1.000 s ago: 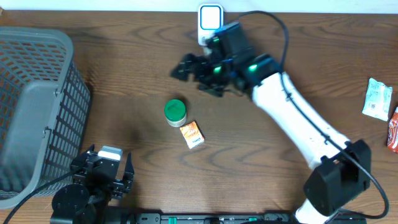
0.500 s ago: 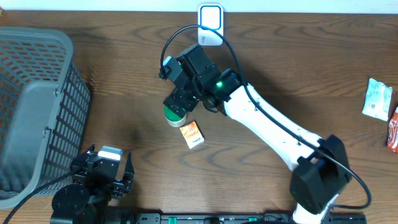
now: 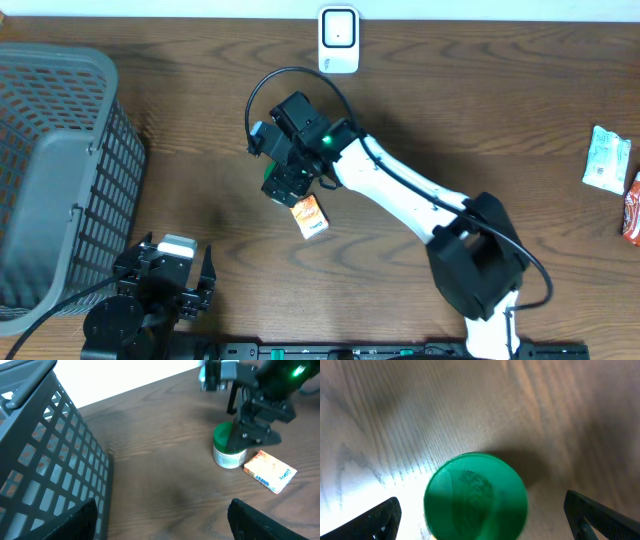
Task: Scan the item barcode
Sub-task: 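Reach the right gripper to the green-lidded jar and grasp its lid, then lift the jar and carry it up to the scanner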
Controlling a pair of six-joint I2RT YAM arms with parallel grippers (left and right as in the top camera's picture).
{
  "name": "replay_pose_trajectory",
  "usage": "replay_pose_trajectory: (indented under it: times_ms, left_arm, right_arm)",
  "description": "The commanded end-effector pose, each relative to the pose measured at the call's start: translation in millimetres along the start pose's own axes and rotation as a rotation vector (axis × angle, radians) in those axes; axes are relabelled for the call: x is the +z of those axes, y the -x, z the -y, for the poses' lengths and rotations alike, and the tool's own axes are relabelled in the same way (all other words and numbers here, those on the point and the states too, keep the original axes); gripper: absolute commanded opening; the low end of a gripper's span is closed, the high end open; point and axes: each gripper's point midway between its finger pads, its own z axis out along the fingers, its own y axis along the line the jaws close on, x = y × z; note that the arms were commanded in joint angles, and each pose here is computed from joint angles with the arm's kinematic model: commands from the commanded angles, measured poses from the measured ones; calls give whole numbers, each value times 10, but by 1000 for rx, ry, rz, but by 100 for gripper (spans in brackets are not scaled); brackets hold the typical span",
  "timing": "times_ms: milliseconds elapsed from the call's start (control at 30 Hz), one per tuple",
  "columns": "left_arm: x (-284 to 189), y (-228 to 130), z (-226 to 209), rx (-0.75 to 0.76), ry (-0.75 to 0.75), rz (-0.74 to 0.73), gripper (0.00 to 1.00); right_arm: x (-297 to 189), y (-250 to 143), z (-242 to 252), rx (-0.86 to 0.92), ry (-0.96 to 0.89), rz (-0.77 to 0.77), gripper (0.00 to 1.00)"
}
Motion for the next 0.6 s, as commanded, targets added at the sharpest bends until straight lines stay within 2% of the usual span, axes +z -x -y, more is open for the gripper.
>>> replay_pose_trajectory:
  times_ms: [0,100,167,200,367,433,567]
  left_arm:
    - [-8,8,-24,3,13,2,84]
    - [-8,8,-24,3,13,2,84]
    - [-8,8,-24,3,13,2,84]
    - [-8,8,-24,3,13,2,84]
    - [-8,8,-24,3,13,2,84]
    - [-8,8,-24,3,13,2,84]
    - [-8,8,-24,3,13,2,84]
  right_arm:
    - [282,-141,-74,-27,19,-60,99]
    - [306,-82,-18,-14,-28,-44,99]
    - [303,-9,61,36,-81,-20,88]
    - [297,27,116,79,-110,-6,75]
    - [225,76,299,268,-216,16,61]
    - [172,82,388,354,-270,22,58]
    - [-33,55,631,622,-434,46,59]
